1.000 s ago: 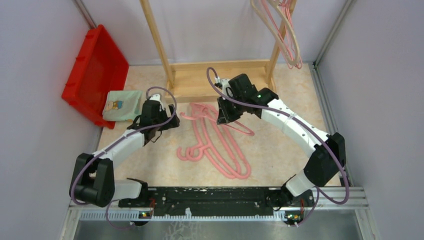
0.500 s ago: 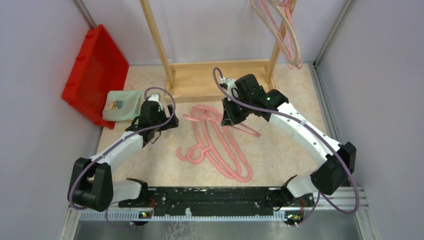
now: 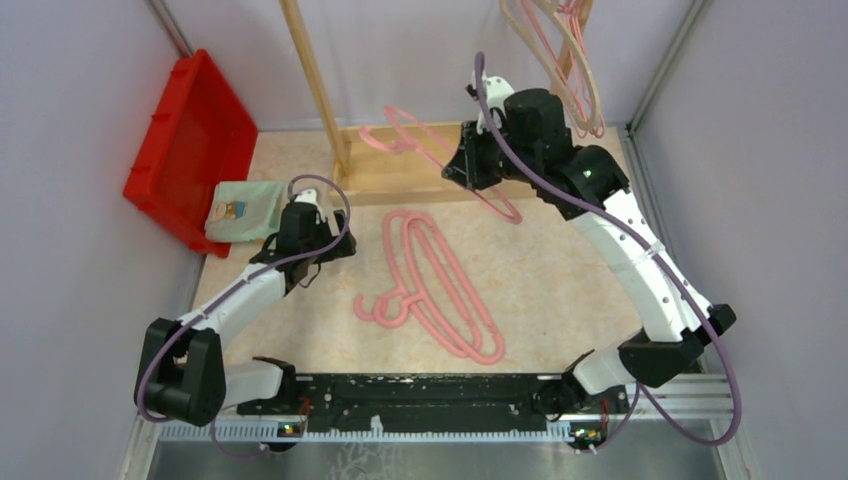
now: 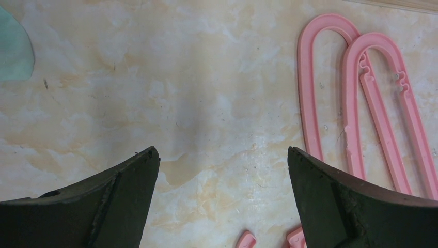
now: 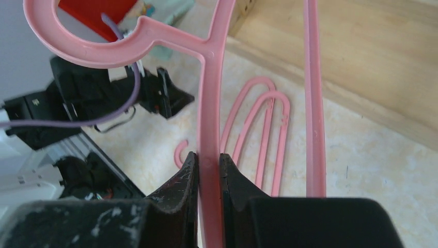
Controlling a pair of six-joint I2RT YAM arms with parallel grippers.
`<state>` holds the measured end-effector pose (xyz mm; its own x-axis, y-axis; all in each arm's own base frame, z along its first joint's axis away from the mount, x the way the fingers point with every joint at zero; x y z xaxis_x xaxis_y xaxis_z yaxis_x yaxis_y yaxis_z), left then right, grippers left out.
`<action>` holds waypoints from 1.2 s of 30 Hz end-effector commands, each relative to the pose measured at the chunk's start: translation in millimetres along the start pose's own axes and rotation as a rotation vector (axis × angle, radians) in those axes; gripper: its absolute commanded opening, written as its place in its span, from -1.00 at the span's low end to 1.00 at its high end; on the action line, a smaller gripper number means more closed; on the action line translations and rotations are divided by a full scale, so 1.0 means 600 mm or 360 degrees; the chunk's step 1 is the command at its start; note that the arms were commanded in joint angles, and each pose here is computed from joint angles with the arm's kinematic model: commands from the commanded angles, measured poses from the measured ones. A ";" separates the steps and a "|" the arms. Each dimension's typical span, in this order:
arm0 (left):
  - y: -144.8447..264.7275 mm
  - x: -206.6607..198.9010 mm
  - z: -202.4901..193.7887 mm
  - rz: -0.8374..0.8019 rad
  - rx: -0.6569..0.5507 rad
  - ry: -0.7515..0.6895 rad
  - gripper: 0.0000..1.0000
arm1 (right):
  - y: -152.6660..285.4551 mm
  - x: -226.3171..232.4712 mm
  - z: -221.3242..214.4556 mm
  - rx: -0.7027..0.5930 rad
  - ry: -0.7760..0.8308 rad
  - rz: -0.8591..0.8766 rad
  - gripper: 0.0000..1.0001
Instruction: Organize the hangers
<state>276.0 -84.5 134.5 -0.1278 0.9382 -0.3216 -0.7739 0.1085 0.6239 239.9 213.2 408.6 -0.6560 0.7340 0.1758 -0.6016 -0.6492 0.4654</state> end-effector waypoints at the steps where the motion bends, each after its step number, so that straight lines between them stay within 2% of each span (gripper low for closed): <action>1: 0.005 -0.004 0.013 -0.0019 -0.0050 0.0016 0.98 | 0.006 -0.007 0.100 -0.0441 -0.0154 -0.0062 -1.00; 8: 0.007 -0.007 0.016 -0.0031 -0.0050 0.0012 0.98 | -0.049 -0.043 0.198 -0.0844 -0.0360 -0.0028 -1.00; 13: 0.011 -0.003 0.017 -0.0012 -0.0065 -0.0005 0.98 | -0.085 -0.071 0.251 -0.0964 -0.0420 0.0018 -1.00; 18: 0.008 0.001 0.008 -0.0001 -0.0045 0.0006 0.98 | -0.079 -0.079 0.297 -0.1104 -0.0457 0.0088 -1.00; 29: 0.000 0.005 0.003 0.0019 -0.0025 -0.0006 0.98 | -0.077 -0.100 0.328 -0.1202 -0.0658 0.0179 -1.00; 36: 0.000 0.006 0.004 0.0032 -0.0033 -0.0002 0.98 | -0.102 -0.130 0.311 -0.1059 -0.0919 0.0168 -1.00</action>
<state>274.9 -83.2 135.1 -0.1332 0.9389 -0.3174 -0.7760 0.1004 0.6227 408.2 243.0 514.2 -0.5233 0.5917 0.6133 -0.7982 -0.5923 -0.1097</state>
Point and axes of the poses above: each gripper's point midway between its finger pads, its own y axis back along the fingers, its own x axis along the line the jaws close on, z = x × y, the point moved 7 cm from there along y, back along the fingers, and after that the axes turned 7 degrees about y, right-handed, at the moved point
